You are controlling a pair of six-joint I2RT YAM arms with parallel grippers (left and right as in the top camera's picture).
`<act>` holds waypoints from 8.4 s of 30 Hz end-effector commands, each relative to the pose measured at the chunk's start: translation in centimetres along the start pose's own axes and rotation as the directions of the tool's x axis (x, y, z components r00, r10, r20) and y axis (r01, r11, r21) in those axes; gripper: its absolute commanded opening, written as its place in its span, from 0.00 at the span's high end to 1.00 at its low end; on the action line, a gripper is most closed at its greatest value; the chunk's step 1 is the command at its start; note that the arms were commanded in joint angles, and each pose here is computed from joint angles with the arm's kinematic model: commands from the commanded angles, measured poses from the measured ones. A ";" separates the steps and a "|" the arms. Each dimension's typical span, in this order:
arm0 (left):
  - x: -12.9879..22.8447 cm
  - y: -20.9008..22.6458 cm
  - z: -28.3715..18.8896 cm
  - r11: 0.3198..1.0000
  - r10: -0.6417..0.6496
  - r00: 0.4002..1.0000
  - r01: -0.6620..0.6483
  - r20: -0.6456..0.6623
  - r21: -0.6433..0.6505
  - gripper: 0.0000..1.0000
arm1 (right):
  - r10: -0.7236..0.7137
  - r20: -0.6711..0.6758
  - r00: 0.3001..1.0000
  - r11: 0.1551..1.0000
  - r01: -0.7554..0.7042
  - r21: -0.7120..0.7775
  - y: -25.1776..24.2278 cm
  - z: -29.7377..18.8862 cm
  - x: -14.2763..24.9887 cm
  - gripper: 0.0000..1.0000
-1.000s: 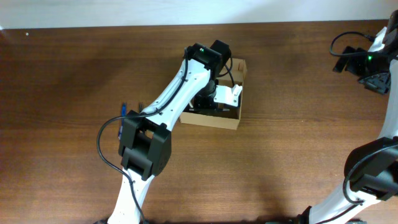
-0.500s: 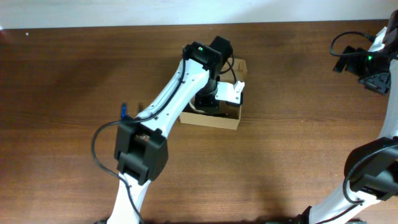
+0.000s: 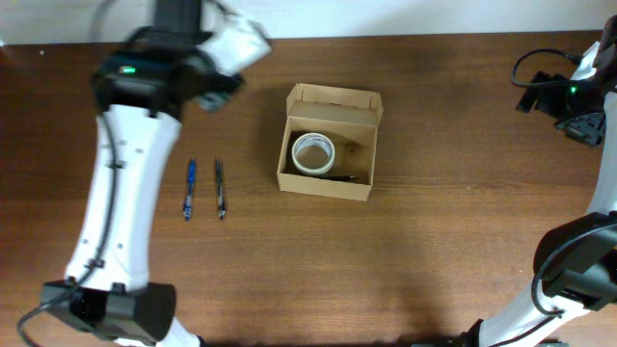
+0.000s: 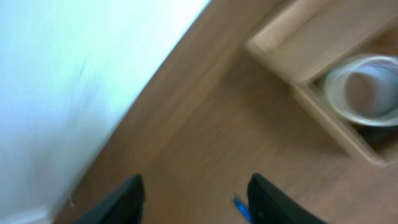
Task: Pack container
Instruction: 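Move the left gripper back to the blue pen and grasp it, then carry the blue pen over the box and release it inside, then move the left gripper to the grey pen and grasp it, then carry the grey pen into the box and open the left gripper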
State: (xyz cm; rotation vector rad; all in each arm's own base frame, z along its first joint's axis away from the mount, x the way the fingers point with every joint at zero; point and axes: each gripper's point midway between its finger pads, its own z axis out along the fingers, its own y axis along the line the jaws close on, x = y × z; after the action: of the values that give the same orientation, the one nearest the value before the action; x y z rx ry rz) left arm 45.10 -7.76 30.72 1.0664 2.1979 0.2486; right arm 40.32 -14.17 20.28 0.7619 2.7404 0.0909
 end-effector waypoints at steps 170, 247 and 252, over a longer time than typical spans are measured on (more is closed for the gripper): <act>18.4 -7.7 11.5 0.611 -0.753 0.544 0.787 -0.371 -0.088 0.53 | 0.003 0.004 1.000 1.000 -0.003 -0.006 0.2 -0.2 0.0 0.01; -1.5 -27.0 8.6 0.463 0.637 0.751 -0.554 0.175 0.692 0.98 | 0.003 0.004 1.000 1.000 -0.003 -0.006 0.2 -0.2 0.0 0.01; -0.5 -28.1 10.0 0.436 0.634 0.756 -0.523 0.162 0.732 0.99 | 0.003 0.004 1.000 1.000 -0.003 -0.006 0.2 -0.2 0.0 0.01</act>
State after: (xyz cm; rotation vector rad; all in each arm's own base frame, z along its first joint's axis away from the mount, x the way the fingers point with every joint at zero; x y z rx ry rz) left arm 34.88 -26.80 12.65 2.3177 1.9715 -0.2828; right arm 40.32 -14.11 20.26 0.7620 2.7411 0.0960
